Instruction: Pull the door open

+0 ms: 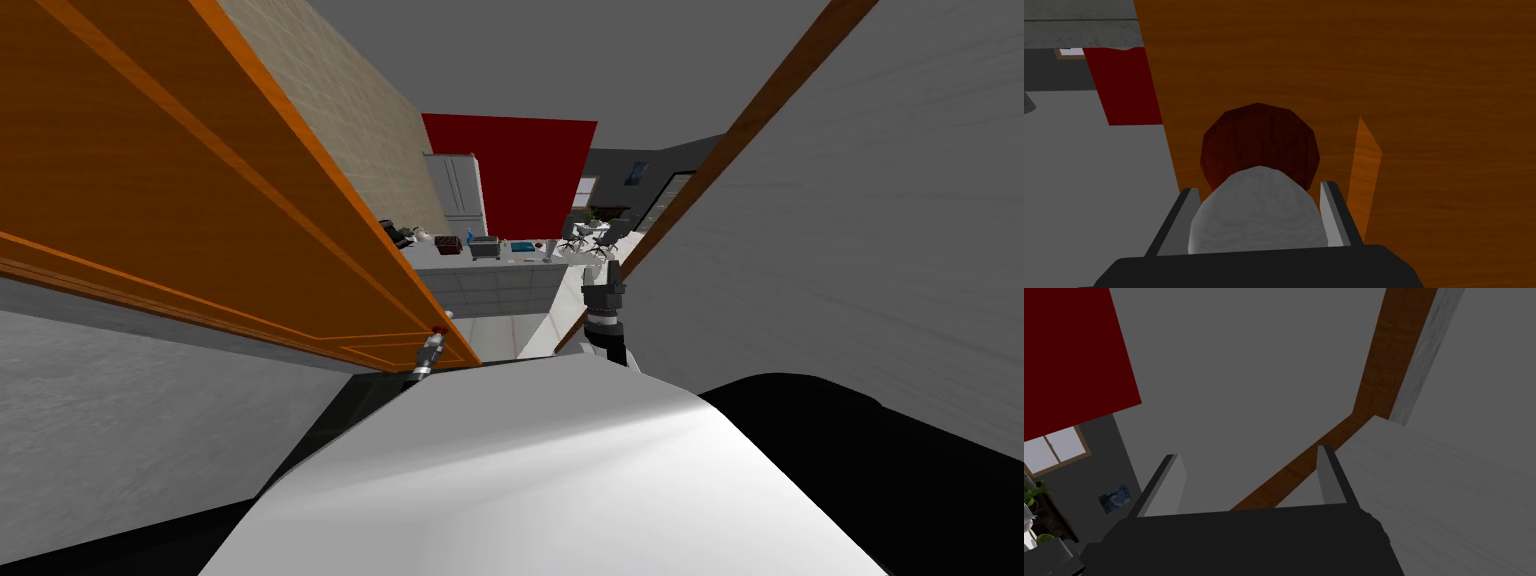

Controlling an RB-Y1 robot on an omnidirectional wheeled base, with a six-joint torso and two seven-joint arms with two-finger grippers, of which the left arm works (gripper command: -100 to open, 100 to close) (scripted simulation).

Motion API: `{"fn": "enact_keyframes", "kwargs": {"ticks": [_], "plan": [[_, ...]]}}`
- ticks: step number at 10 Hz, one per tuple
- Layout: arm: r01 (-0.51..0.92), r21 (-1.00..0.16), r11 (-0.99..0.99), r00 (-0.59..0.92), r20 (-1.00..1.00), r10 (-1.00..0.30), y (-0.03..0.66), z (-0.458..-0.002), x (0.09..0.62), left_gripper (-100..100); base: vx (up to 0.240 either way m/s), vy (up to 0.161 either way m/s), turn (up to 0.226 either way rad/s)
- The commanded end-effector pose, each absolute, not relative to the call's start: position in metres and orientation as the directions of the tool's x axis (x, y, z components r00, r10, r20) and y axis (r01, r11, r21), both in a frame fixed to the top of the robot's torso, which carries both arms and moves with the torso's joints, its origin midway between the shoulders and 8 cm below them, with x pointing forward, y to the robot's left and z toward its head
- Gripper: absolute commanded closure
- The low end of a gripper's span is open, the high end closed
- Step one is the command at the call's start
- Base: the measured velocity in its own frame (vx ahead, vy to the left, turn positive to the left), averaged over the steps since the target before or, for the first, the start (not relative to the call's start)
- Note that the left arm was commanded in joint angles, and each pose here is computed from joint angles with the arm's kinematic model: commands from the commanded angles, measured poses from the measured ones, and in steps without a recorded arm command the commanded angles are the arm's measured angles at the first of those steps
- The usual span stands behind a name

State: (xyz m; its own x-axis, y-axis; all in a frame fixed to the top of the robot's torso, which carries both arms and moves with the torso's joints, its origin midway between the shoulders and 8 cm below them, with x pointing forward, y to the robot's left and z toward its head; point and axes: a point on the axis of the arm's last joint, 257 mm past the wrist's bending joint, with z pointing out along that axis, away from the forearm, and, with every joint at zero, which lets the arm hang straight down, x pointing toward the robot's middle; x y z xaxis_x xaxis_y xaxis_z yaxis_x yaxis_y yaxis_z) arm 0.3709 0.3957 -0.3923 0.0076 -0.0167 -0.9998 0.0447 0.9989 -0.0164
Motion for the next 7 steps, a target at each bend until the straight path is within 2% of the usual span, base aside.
{"fn": "enact_keyframes", "kwargs": {"ticks": [1,7], "plan": [[0.047,-0.019,0.999,0.010,-1.000,-0.019,0.3940,-0.3920,0.3710,100,0.000,0.000,0.000],[0.026,-0.187,0.982,0.014,-0.982,-0.187,0.3980,-0.3901,0.3751,100,-0.035,0.021,-0.053]]}}
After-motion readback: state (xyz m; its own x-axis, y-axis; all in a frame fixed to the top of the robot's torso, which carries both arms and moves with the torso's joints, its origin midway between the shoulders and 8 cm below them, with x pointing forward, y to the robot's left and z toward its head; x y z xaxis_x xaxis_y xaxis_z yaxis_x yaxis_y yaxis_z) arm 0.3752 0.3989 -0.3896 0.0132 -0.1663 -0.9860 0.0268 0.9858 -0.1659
